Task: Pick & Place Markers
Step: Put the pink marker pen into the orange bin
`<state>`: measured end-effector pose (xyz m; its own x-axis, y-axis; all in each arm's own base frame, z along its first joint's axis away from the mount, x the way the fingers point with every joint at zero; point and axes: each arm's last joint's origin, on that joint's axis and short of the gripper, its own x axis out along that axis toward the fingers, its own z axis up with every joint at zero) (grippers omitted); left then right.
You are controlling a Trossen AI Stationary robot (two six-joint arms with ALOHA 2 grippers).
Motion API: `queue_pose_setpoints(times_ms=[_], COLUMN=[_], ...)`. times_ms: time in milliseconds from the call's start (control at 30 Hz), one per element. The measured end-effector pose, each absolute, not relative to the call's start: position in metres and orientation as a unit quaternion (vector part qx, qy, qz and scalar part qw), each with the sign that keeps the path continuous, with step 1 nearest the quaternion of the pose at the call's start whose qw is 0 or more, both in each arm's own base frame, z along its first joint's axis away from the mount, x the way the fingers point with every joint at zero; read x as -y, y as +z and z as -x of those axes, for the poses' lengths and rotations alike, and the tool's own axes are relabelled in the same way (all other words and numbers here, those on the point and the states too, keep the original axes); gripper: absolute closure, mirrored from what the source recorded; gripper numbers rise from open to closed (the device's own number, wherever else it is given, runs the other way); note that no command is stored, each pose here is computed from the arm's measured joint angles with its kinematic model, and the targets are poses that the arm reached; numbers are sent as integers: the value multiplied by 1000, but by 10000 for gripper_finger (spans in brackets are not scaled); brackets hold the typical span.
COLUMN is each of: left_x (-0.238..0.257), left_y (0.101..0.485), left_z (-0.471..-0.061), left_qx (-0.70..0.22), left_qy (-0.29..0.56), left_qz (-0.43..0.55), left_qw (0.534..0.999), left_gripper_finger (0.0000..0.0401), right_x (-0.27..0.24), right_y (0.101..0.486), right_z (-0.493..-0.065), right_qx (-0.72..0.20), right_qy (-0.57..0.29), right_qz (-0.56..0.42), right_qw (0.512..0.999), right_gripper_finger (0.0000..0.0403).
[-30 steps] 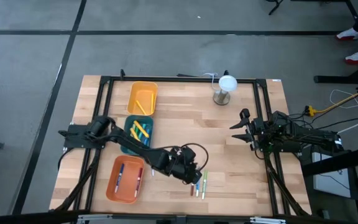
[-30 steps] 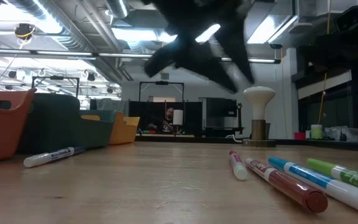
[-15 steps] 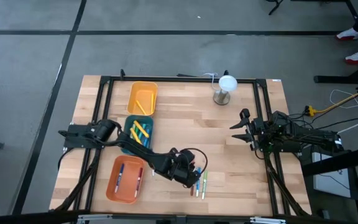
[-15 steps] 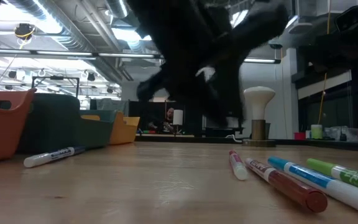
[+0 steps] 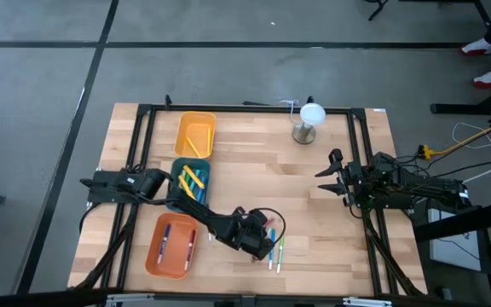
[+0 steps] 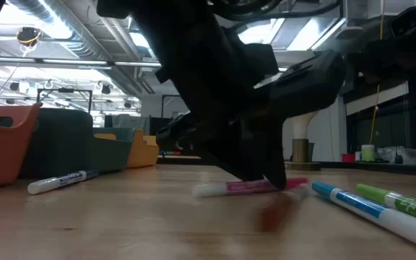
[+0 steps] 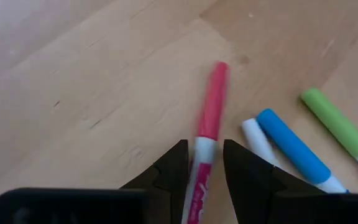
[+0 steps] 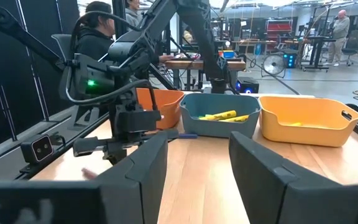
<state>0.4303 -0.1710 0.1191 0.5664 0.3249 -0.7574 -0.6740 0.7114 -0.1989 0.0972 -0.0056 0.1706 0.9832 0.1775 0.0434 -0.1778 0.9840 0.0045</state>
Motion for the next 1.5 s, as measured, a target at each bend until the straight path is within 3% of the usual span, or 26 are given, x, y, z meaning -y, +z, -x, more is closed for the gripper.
queue_pose_setpoints(times_ms=[300,567,867,1500], left_x=[170,169,165,159], left_y=[113,112,117,202], left_z=[-427,-426,-424,-411], left_qx=[-377,-383,-370,-311], left_qy=[305,306,323,294], left_qz=[208,189,175,131], left_qw=[849,851,853,894], left_gripper_finger=[308,375,375,375], right_x=[6,6,6,6], right_y=[171,171,171,171], right_z=[-97,-97,-97,-97], right_qx=[21,21,21,21], right_qy=[89,89,89,89], right_qz=[-4,-5,-5,-5], right_qw=[996,996,996,996], right_gripper_finger=[233,233,233,233])
